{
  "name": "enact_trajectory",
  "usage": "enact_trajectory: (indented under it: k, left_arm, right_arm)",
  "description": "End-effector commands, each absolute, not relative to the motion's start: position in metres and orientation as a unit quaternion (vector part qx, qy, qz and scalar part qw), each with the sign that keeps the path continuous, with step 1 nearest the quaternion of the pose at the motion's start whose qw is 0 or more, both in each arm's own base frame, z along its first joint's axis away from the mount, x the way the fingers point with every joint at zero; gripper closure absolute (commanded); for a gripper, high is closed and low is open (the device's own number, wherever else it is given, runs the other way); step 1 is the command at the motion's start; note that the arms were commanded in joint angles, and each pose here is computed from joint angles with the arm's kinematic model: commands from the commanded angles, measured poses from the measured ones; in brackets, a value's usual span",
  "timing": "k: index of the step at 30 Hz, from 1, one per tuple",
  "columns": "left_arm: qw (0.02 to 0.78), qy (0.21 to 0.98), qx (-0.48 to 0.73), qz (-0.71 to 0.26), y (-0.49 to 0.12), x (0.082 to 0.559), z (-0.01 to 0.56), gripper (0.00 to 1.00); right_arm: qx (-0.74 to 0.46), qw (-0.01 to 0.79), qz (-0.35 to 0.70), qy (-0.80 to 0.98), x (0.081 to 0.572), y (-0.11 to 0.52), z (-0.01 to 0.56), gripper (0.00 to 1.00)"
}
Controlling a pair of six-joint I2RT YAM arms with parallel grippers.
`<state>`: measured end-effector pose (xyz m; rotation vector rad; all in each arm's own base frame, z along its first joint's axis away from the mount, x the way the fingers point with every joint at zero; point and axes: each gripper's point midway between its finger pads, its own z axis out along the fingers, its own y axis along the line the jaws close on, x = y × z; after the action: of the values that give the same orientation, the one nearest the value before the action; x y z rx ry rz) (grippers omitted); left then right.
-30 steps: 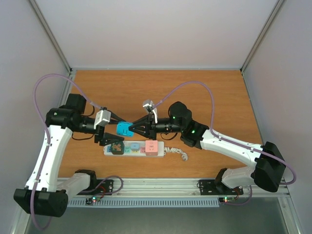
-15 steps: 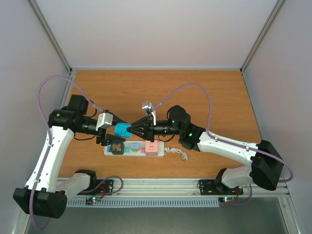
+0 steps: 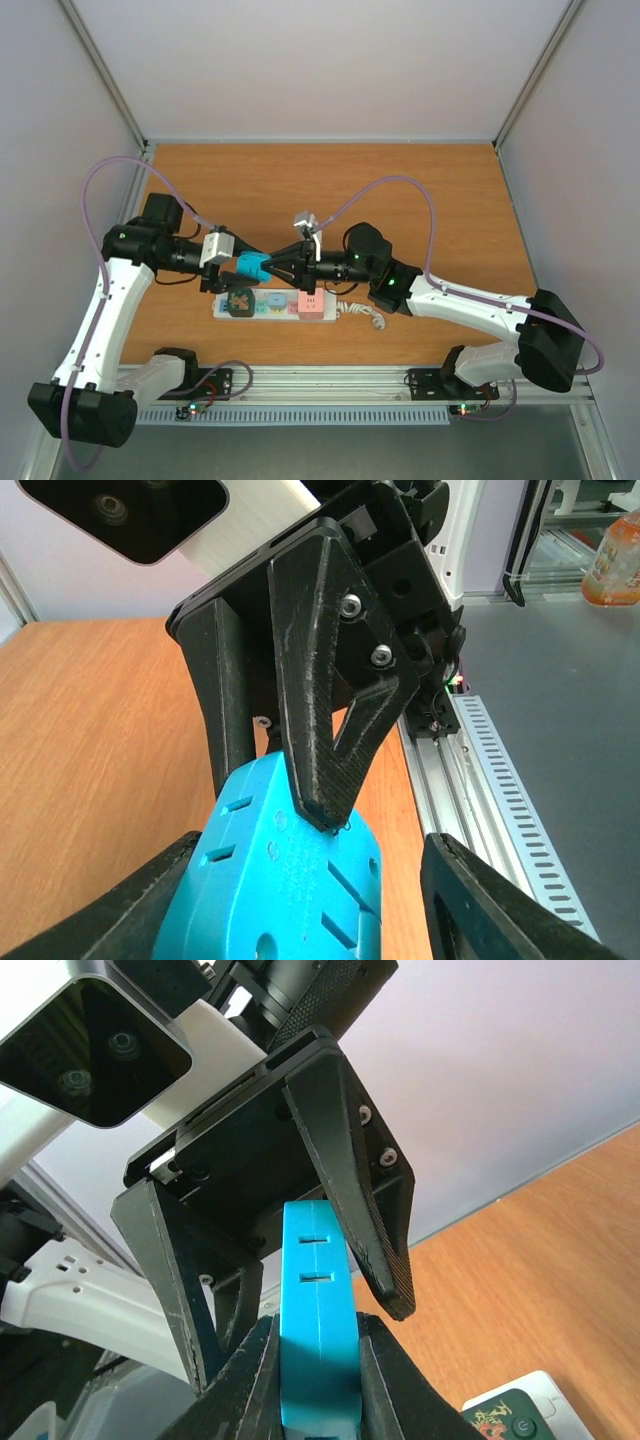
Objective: Insert the plug
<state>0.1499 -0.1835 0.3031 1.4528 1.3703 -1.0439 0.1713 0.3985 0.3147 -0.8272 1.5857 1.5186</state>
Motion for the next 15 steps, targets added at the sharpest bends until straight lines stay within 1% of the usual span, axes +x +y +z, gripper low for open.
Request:
enact_trajectory:
  k: [1, 3, 5, 10, 15]
  left_arm:
    - [0.381, 0.569, 0.564, -0.461, -0.186, 0.129, 0.295, 0.47]
    - [0.375, 0.577, 0.558, -0.465, -0.186, 0.133, 0.294, 0.52]
    - [0.370, 0.581, 0.555, -0.466, -0.186, 0.134, 0.293, 0.56]
    - [0.370, 0.581, 0.561, -0.460, -0.186, 0.133, 0.290, 0.57]
    - [0.375, 0.573, 0.574, -0.450, -0.183, 0.124, 0.285, 0.56]
  right_arm:
    - [-0.200, 0.552, 0.552, 0.592, 0.233, 0.357, 0.379, 0.99]
    - [-0.203, 0.572, 0.538, 0.585, 0.233, 0.351, 0.380, 0.99]
    - [-0.196, 0.580, 0.535, 0.582, 0.232, 0.345, 0.382, 0.99]
    - [-0.181, 0.590, 0.528, 0.583, 0.236, 0.338, 0.385, 0.99]
    - [-0.173, 0.593, 0.526, 0.585, 0.239, 0.336, 0.388, 0.99]
